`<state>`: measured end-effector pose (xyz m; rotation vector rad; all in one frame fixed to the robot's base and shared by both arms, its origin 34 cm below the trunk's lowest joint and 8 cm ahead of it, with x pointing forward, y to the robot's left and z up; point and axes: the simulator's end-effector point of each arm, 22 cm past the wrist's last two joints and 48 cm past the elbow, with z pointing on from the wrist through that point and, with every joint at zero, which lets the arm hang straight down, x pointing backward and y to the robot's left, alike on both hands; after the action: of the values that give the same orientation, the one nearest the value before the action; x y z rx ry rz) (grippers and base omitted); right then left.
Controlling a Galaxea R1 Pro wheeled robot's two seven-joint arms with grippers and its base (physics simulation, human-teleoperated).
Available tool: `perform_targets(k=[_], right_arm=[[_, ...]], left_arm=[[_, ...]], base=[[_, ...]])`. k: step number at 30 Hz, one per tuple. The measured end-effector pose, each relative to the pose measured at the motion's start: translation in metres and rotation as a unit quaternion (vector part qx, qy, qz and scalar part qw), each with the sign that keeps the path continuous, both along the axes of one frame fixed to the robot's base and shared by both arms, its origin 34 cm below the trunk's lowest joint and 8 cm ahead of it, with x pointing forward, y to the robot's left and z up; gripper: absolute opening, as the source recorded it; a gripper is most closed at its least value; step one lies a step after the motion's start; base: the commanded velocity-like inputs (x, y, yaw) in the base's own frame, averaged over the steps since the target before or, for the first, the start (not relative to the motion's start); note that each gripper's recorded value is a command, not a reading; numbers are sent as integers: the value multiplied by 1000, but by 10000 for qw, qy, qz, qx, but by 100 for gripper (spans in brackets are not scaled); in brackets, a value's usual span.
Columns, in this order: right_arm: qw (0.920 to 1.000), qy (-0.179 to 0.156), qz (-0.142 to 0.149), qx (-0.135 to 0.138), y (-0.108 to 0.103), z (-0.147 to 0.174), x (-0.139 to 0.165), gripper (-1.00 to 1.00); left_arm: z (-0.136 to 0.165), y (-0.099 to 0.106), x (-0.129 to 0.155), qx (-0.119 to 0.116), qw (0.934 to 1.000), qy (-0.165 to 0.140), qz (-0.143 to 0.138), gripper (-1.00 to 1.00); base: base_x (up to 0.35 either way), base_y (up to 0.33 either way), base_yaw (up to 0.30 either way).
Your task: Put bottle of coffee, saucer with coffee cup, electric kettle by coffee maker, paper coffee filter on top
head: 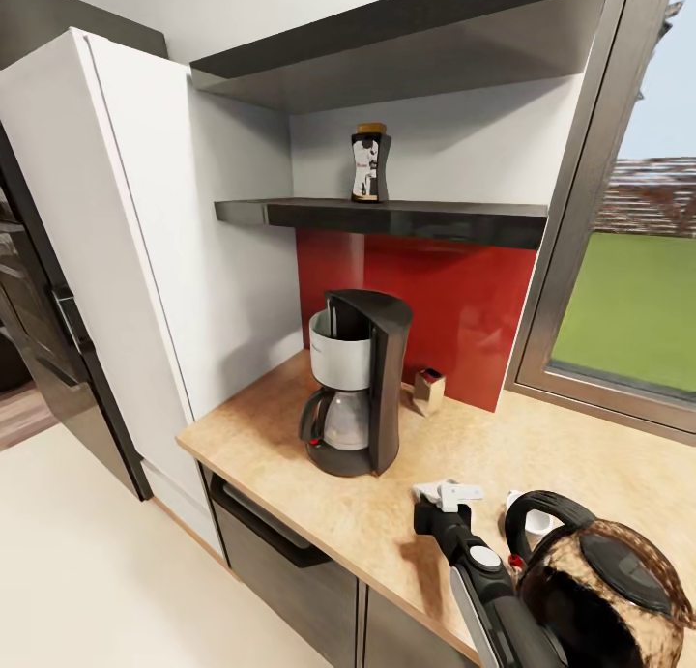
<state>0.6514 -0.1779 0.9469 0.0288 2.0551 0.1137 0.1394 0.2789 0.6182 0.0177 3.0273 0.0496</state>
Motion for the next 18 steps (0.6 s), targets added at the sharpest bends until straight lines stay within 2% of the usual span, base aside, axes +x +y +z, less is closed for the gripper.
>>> perform_targets(k=[18], right_arm=[[10000, -8, -5, 6, 0, 1, 0, -100]], left_arm=[[0, 0, 0, 0, 10000, 3, 0, 100]], base=[[0, 0, 0]])
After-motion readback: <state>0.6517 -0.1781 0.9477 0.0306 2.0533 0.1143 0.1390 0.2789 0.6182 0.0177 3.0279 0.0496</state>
